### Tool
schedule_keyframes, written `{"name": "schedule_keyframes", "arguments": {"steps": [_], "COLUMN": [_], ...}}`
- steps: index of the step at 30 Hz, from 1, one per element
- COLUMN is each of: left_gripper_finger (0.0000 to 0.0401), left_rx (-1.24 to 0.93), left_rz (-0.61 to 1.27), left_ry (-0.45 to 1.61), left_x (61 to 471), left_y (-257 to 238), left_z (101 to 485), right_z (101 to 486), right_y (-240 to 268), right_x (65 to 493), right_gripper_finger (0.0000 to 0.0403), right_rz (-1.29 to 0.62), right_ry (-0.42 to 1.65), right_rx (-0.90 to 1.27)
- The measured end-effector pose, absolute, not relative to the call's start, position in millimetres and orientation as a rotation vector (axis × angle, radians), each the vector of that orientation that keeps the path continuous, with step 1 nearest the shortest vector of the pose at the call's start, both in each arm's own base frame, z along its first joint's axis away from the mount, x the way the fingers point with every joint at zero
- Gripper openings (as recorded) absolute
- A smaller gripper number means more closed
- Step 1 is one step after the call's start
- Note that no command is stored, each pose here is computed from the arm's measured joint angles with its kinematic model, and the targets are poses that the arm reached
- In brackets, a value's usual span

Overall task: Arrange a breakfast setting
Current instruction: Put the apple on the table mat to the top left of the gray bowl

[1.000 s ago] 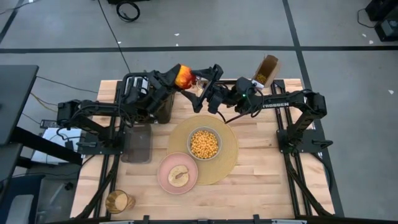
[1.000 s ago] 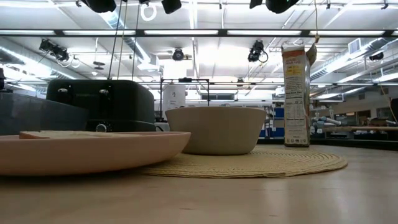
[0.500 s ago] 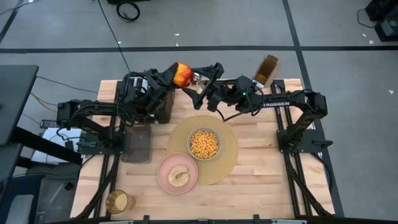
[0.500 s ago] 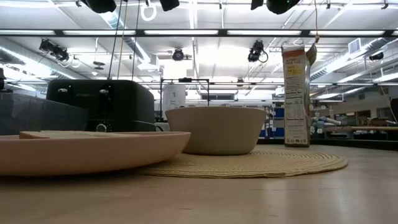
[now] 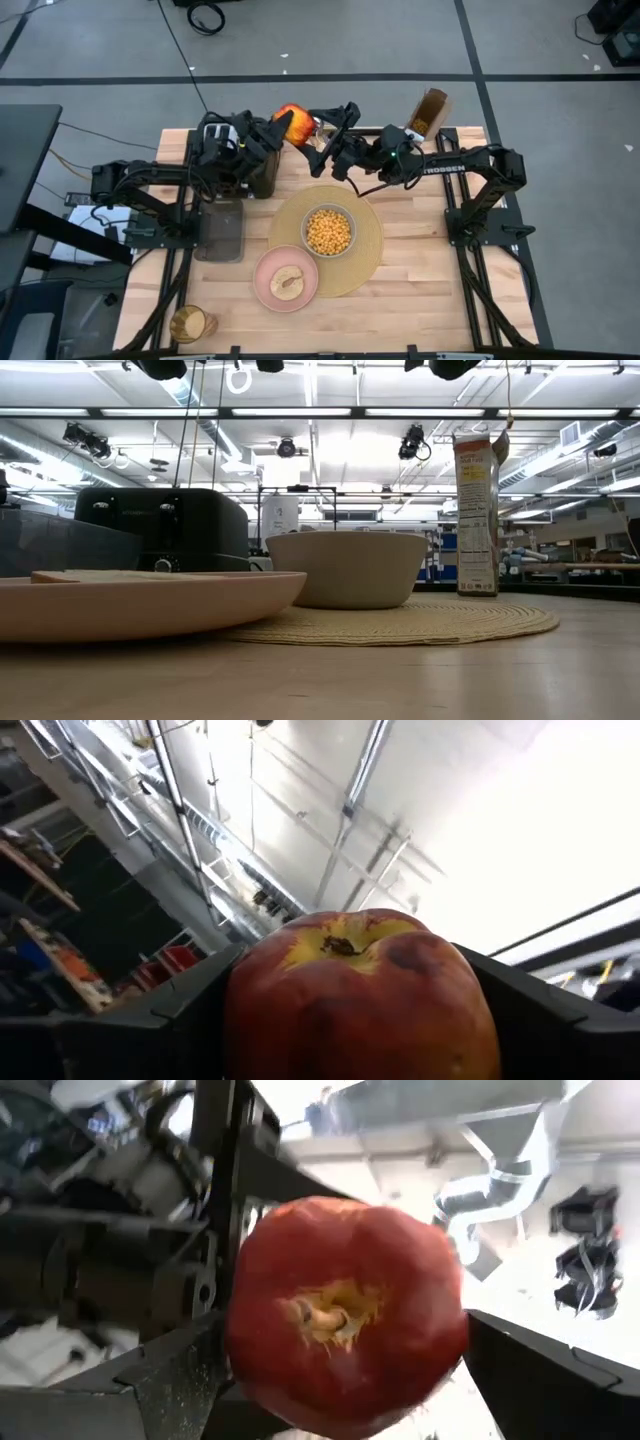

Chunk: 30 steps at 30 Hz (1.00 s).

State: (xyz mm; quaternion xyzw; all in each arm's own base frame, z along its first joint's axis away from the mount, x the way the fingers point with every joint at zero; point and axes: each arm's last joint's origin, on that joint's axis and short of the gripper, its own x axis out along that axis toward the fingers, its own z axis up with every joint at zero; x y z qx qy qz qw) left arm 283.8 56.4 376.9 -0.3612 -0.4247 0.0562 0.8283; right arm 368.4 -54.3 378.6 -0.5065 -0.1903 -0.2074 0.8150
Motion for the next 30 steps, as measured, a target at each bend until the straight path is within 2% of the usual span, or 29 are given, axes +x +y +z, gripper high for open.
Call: {"name": "schedule_keyframes", "arguments": {"steps": [13,20,24,30], "left_gripper_finger": [0.0318,0.0318,0.0319,0.0347], "left_rx": [-0.667,-0.659,-0.668,-0.676], "left_rz": [0.04,0.048,0.052,0.054], "left_ry": [-0.769,-0.76,-0.756,-0.735], "left_x": [289.1,289.4,289.6,290.6], "left_y": [57.7,58.8,60.4,60.6], "left_z": [372.2,371.6,371.0,369.5], "right_z": [377.0,379.0,378.7,376.2], "right_y": [-36.8,-30.4,-28.2,-27.6], "right_x": [369.9,367.9,368.1,369.5], "right_gripper_finger": [0.039,0.0358,0.0355,0.0354], "right_rz": [-0.467,-0.488,-0.498,-0.482], "right_ry": [-0.285,-0.244,-0.231,-0.217], "right_rx": [-1.195,-1.203,-1.19,-1.15]}}
